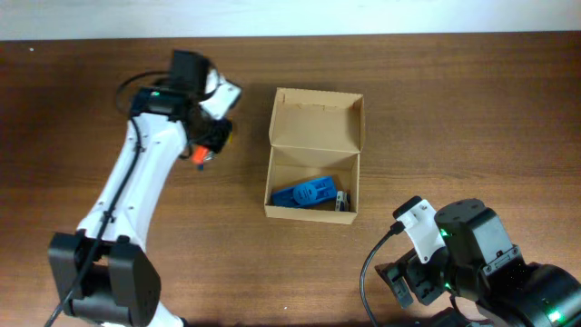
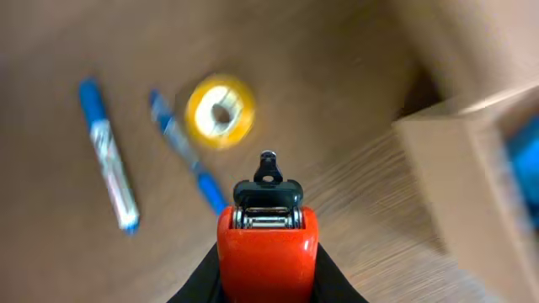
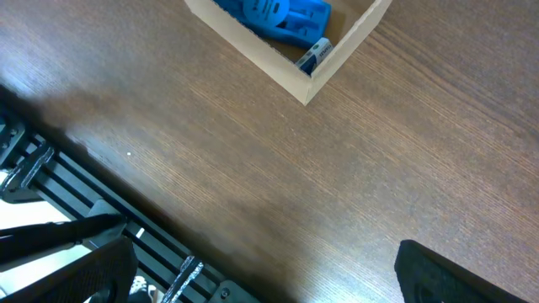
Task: Pack container
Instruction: 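Carry the red stapler over the box and lower it inside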
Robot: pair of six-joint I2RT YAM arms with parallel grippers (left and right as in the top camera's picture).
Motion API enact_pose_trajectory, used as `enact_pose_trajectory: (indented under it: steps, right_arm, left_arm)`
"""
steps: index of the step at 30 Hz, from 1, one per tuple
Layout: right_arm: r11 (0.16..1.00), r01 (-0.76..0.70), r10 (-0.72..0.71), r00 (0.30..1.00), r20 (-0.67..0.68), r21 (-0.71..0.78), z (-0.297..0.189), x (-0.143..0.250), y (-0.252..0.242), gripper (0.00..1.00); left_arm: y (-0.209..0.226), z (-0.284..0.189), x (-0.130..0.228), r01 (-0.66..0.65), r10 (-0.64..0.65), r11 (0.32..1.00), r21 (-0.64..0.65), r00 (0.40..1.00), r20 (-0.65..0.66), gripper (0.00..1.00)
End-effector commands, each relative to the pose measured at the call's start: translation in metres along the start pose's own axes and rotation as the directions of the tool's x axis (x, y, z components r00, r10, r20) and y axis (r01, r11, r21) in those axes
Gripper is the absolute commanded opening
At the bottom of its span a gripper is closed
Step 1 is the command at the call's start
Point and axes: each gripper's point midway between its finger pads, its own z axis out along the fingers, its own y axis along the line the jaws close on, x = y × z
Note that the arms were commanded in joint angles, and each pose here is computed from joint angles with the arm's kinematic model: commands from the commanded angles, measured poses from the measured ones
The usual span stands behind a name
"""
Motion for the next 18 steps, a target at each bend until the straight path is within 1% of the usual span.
enact_pose_trajectory:
  steps: [1, 2, 3, 4, 6, 8, 12, 18]
  right_arm:
    - [1.0, -0.004, 0.004, 1.0, 0.02, -0.002, -0.004, -0.004, 0.0, 0.99]
    - [1.0, -0.004, 0.004, 1.0, 0.02, -0.002, -0.004, -0.004, 0.0, 0.99]
    - [1.0, -0.004, 0.004, 1.0, 0.02, -0.002, -0.004, -0.004, 0.0, 0.99]
    - [1.0, -0.004, 0.004, 1.0, 0.02, -0.002, -0.004, -0.004, 0.0, 0.99]
    - [1.0, -0.004, 0.004, 1.0, 0.02, -0.002, -0.004, -0.004, 0.0, 0.99]
    - [1.0, -0.004, 0.004, 1.0, 0.02, -0.002, -0.004, -0.004, 0.0, 0.99]
    - [1.0, -0.004, 0.004, 1.0, 0.02, -0.002, -0.004, -0.004, 0.0, 0.99]
    - [1.0, -0.004, 0.004, 1.0, 0.02, -0.002, -0.004, -0.004, 0.0, 0.99]
  left_arm:
    - [-0.035, -0.027, -0.038, -0.173, 0.17, 0.985, 0.022, 0.979, 0.114, 0.02]
    - [-0.046, -0.03, -0.045, -0.225, 0.22, 0.974, 0.022, 0.966, 0.132, 0.02]
    - [-0.065, -0.035, -0.055, -0.309, 0.302, 0.951, 0.021, 0.94, 0.161, 0.02]
    - [-0.083, -0.037, -0.063, -0.389, 0.379, 0.921, 0.016, 0.906, 0.19, 0.02]
    - [-0.112, -0.032, -0.074, -0.509, 0.494, 0.861, 0.009, 0.84, 0.223, 0.02]
    - [-0.136, -0.019, -0.078, -0.601, 0.583, 0.799, 0.014, 0.78, 0.228, 0.02]
    - [-0.164, 0.011, -0.069, -0.658, 0.638, 0.749, 0.073, 0.747, 0.186, 0.01]
    - [-0.175, 0.034, -0.054, -0.695, 0.682, 0.708, 0.125, 0.719, 0.132, 0.02]
